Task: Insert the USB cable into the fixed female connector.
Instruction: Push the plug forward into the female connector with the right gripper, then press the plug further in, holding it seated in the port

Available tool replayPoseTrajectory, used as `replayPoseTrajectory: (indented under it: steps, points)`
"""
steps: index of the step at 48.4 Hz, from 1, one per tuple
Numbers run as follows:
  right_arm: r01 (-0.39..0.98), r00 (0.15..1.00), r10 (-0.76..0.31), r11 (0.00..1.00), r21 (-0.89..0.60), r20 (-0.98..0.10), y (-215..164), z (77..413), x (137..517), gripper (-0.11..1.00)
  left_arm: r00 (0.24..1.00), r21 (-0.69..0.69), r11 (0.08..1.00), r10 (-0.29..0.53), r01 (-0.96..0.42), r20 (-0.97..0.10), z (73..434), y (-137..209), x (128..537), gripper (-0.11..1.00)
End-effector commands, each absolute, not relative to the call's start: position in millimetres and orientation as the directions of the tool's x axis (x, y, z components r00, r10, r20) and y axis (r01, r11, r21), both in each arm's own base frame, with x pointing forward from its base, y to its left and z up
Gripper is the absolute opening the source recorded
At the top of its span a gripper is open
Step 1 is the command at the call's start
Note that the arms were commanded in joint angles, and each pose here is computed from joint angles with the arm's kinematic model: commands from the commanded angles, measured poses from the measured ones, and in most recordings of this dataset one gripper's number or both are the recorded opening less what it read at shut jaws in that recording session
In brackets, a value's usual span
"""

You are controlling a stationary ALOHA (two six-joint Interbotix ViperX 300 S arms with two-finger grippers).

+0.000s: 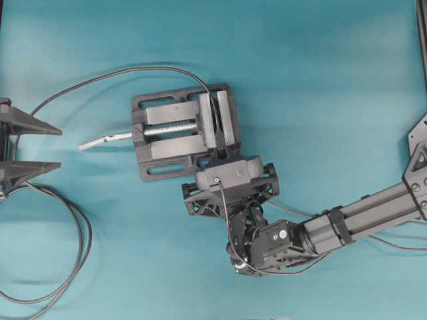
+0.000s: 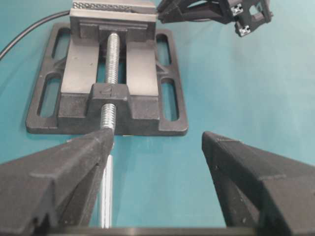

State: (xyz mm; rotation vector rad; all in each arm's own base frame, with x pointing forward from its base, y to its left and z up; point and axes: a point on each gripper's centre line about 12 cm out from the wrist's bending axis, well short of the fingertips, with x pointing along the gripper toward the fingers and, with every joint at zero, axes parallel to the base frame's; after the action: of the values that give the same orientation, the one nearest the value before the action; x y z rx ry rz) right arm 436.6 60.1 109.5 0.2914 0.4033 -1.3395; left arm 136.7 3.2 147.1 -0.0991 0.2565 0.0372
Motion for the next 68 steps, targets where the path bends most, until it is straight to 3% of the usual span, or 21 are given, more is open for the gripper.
replayPoseTrajectory:
  steps: [1, 68]
  points:
    - [0.986, 0.153, -0.891, 0.166, 0.007, -0.427, 36, 127, 445, 0.21, 0.967, -0.098, 0.994, 0.022, -0.048, -0.252, 150, 3, 139, 0.88]
    - [0.996, 0.073, -0.891, 0.086, -0.009, -0.448, -24, 125, 451, 0.21, 0.967, -0.099, 0.994, 0.022, -0.049, -0.254, 150, 3, 139, 0.88]
